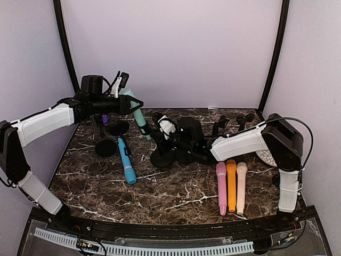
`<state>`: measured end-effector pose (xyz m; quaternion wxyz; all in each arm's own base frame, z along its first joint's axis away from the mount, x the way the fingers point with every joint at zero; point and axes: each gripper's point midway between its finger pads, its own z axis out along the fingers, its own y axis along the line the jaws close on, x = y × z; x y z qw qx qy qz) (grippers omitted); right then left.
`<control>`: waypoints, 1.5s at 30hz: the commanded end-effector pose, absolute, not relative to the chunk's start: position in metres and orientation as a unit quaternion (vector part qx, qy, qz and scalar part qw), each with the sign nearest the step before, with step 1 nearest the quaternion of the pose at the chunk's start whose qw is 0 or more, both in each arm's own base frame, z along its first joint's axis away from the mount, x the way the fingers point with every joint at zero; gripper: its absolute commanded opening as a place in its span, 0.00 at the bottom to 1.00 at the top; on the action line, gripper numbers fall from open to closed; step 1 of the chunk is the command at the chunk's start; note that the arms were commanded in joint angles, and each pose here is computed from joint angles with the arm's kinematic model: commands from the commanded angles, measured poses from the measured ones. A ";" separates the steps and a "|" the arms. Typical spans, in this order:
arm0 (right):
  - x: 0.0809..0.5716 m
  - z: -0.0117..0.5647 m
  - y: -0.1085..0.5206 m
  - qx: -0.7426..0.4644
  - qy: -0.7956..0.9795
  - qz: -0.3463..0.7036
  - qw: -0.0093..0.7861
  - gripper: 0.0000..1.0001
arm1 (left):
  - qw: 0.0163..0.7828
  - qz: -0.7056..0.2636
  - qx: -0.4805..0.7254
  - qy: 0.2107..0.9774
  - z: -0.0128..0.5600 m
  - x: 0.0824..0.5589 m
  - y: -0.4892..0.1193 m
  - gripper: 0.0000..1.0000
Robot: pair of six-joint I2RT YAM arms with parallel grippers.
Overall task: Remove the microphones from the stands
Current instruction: Remove the microphone from the microphone stand.
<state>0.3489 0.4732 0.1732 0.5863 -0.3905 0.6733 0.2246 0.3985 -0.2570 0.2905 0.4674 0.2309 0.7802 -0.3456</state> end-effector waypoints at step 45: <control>0.377 0.116 0.431 -0.365 0.754 0.127 0.531 0.00 | 0.604 -0.304 0.263 0.688 0.384 0.391 -0.215 0.00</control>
